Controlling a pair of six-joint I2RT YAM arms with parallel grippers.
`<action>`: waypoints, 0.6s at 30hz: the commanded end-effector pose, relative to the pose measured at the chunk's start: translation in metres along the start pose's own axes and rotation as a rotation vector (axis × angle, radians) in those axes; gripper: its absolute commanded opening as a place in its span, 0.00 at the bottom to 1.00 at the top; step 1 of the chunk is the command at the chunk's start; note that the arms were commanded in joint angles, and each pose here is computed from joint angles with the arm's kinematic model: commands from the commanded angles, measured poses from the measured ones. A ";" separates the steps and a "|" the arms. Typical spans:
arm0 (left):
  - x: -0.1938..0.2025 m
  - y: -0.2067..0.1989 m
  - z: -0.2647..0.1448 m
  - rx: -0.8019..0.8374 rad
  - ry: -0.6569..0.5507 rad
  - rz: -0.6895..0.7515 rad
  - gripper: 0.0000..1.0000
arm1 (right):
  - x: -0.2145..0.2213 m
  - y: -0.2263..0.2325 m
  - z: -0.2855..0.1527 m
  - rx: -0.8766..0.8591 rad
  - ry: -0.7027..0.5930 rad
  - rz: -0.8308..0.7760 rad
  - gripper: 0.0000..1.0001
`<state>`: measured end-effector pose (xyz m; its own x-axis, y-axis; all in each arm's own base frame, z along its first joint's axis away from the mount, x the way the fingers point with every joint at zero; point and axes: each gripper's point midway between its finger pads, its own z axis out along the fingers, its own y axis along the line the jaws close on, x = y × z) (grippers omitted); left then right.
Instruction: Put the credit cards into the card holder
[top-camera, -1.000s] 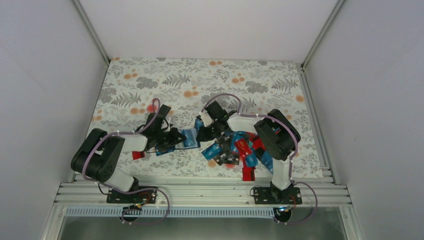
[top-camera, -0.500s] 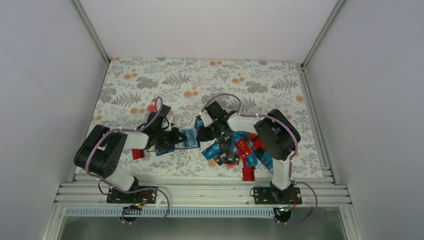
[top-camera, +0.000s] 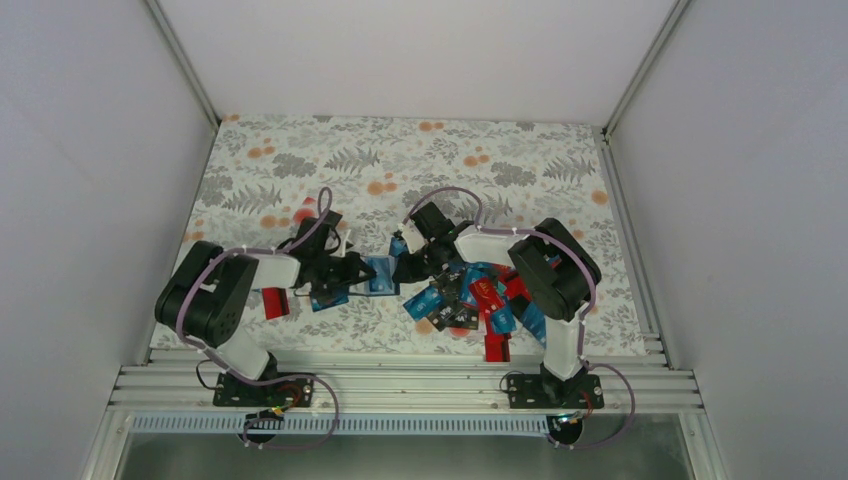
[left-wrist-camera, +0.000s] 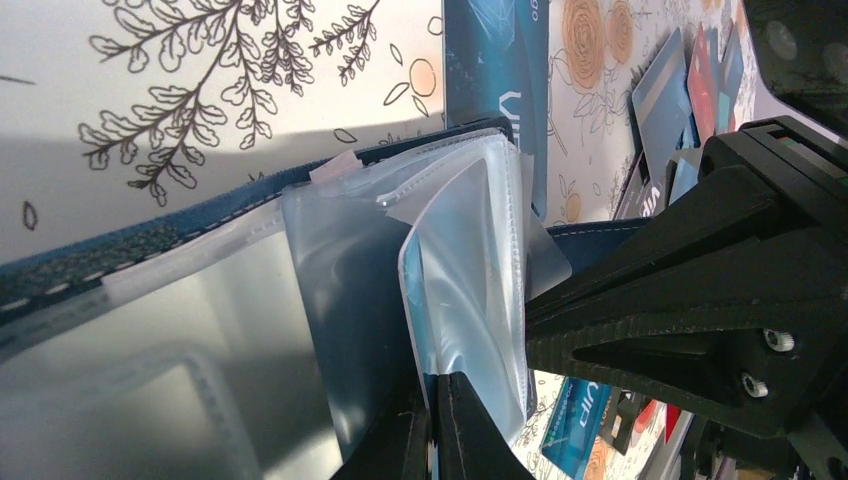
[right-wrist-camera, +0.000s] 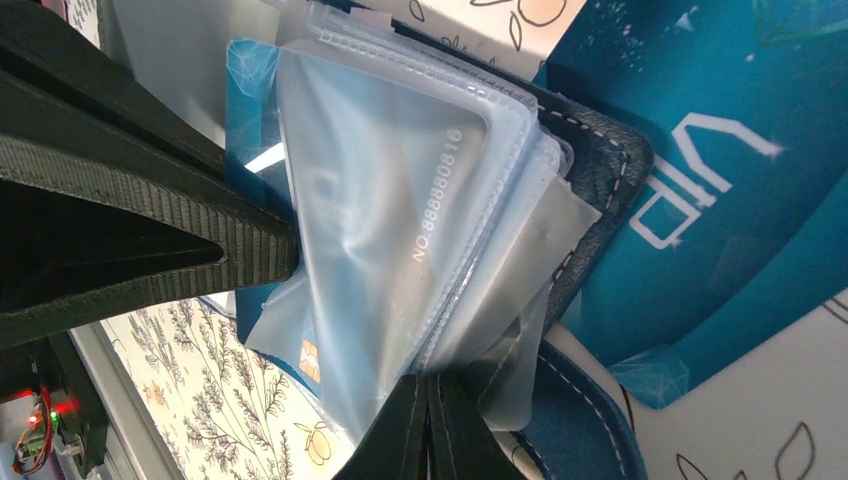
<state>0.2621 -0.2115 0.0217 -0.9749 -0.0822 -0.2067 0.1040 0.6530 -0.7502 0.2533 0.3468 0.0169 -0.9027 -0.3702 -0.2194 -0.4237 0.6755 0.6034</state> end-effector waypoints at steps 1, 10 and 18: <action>0.019 0.015 0.009 -0.044 0.088 0.017 0.02 | 0.031 -0.036 0.021 0.116 0.095 0.045 0.04; 0.012 0.014 0.012 -0.049 0.106 0.006 0.06 | 0.032 -0.039 0.019 0.133 0.094 0.040 0.04; 0.006 0.016 0.002 -0.144 0.093 0.015 0.25 | 0.029 -0.039 0.018 0.141 0.090 0.034 0.04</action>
<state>0.2683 -0.2158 0.0239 -0.9824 -0.0222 -0.1856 0.1242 0.6645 -0.7369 0.2538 0.3455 0.0167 -0.9008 -0.3738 -0.2209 -0.4277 0.6759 0.6002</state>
